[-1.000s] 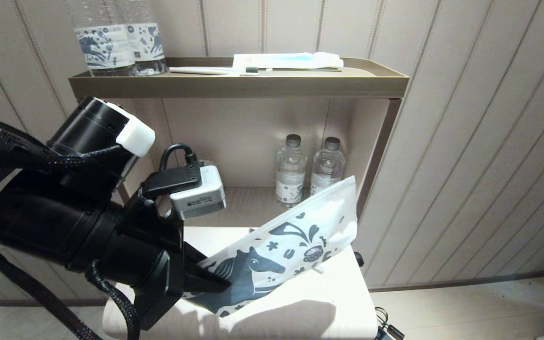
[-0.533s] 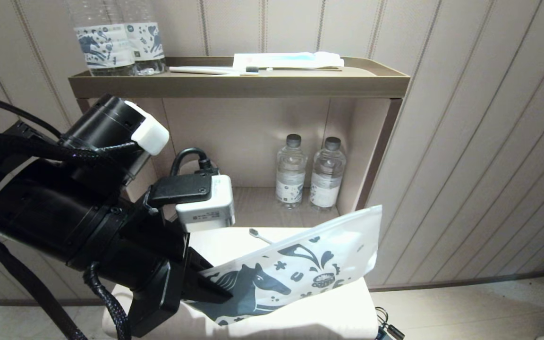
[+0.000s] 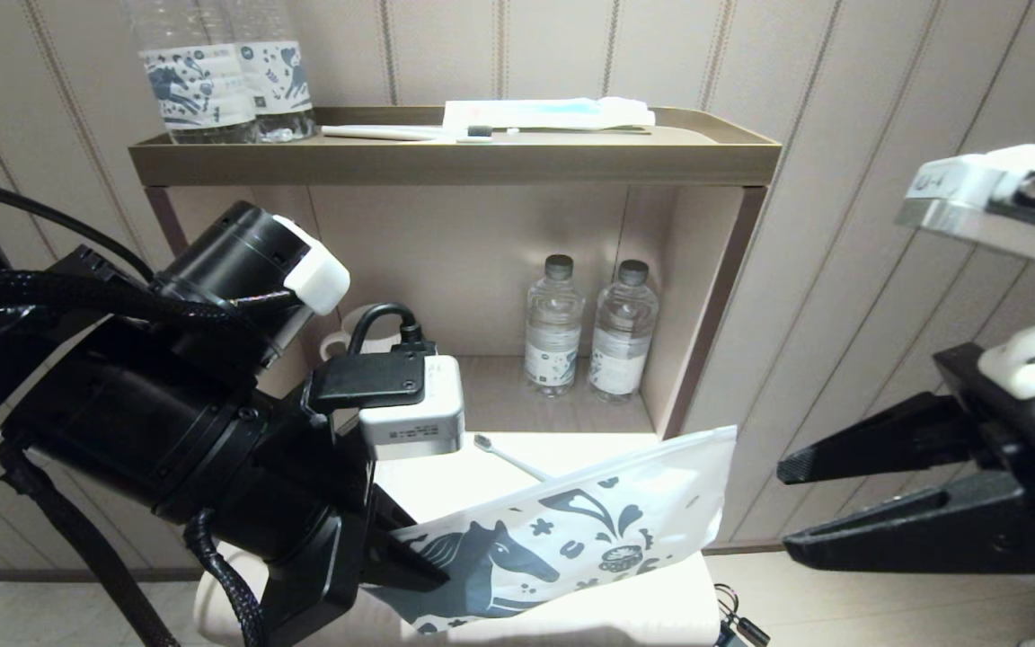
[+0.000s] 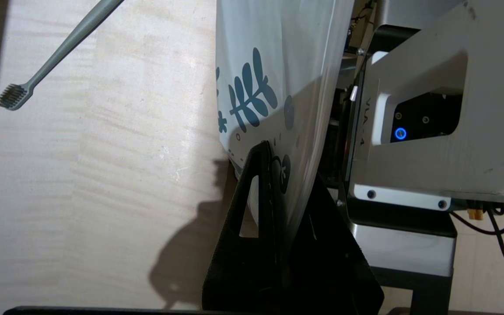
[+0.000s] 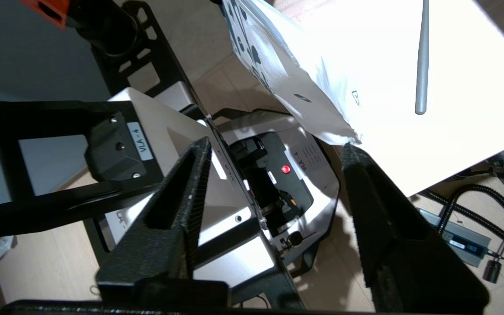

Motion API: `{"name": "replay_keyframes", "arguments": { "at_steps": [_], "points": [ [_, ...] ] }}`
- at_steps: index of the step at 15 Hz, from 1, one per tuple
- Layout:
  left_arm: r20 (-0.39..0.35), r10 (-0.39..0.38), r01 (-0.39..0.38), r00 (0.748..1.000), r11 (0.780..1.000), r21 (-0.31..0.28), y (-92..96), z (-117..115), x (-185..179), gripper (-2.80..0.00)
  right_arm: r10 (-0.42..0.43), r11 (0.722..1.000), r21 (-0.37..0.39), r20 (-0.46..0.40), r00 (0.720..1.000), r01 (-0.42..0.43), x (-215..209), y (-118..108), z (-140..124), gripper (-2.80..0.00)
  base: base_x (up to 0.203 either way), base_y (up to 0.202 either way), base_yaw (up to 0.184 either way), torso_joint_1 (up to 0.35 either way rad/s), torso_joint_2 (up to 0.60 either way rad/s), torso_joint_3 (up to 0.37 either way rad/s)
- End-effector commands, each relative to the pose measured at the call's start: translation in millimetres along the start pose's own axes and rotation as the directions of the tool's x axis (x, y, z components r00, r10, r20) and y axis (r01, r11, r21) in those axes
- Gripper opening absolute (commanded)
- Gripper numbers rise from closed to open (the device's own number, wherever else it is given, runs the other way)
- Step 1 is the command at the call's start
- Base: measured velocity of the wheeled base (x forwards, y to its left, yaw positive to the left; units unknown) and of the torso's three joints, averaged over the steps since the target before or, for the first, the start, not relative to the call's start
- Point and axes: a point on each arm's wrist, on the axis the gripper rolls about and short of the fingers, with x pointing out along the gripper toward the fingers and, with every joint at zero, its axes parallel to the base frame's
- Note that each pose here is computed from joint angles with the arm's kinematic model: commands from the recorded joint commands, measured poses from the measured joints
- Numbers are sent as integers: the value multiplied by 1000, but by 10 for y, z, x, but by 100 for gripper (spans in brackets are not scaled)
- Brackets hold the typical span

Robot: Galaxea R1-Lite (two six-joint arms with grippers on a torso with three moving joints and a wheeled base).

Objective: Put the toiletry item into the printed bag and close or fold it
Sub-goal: Hand it to the other hand

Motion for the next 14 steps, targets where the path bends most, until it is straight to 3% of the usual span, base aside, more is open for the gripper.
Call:
{"name": "replay_keyframes", "arguments": {
  "at_steps": [1, 5, 14],
  "points": [
    [-1, -8, 8, 1000, 1000, 3, -11, -6, -2, -280, -1, 1000, 3, -44, 999, 1, 162, -112, 33, 0, 0, 0, 0, 0, 0, 0],
    [1, -12, 12, 1000, 1000, 2, -6, -5, 7, -280, 122, 990, -73, -34, 992, -124, 193, -165, 26, 0, 0, 0, 0, 0, 0, 0],
    [-7, -22, 22, 1000, 1000, -1, 1, -21, 39, -280, 210, 967, -134, -70, 975, -218, 416, -281, 43, 0, 0, 0, 0, 0, 0, 0]
  ]
}}
